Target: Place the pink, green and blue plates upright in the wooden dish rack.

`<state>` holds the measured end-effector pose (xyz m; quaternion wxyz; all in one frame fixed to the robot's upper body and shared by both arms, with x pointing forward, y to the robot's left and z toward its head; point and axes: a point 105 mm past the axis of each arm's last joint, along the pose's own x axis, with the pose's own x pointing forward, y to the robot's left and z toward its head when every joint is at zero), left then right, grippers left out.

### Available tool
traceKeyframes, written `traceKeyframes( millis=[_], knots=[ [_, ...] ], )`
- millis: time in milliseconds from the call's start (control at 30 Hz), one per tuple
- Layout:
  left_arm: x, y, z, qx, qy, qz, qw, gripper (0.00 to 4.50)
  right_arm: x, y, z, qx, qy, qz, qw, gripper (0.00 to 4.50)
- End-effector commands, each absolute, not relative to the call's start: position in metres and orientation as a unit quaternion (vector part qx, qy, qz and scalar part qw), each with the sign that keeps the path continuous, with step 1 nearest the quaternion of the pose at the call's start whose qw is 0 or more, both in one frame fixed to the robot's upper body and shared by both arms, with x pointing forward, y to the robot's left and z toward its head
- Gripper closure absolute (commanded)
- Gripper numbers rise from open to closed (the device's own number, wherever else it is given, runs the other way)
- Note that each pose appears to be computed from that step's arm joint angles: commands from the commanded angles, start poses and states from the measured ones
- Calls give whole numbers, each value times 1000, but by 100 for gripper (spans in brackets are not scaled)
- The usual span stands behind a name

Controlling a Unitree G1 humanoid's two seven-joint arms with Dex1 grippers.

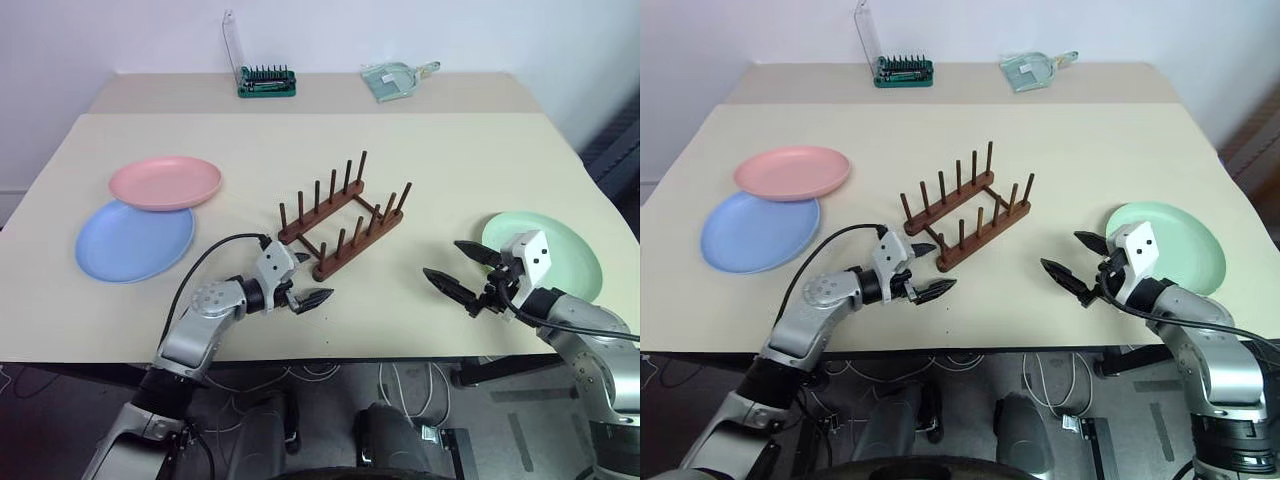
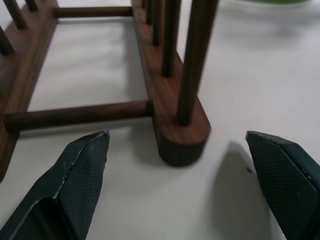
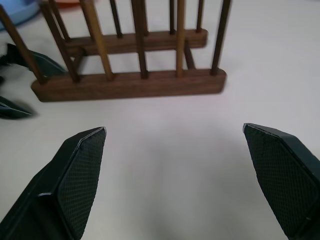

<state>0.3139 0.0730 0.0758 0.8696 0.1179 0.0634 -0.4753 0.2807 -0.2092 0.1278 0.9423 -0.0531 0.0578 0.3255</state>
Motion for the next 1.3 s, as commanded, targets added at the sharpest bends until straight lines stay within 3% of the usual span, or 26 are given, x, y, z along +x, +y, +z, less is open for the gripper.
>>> traceKeyframes(
  millis=[33, 267, 433, 633, 933, 1167, 1300],
  knots=[
    [313, 72, 61, 112, 91, -461, 876, 54, 277, -199, 134, -56, 40, 342, 937, 0],
    [314, 87, 61, 116, 92, -437, 887, 376, 284, -190, 135, -52, 32, 353, 934, 0],
    [314, 91, 75, 139, 64, -471, 869, 377, 286, -182, 134, -49, 27, 359, 932, 0],
    [322, 83, 85, 206, 48, -574, 791, 377, 287, -178, 128, -43, 24, 352, 935, 0],
    [342, 58, 89, 230, 31, -657, 717, 377, 258, -191, 117, -29, 36, 304, 952, 0],
    [354, 50, 86, 208, 45, -666, 715, 377, 252, -194, 121, -36, 27, 273, 961, 0],
    [356, 54, 86, 199, 47, -662, 721, 177, 252, -194, 122, -36, 26, 272, 961, 0]
  ],
)
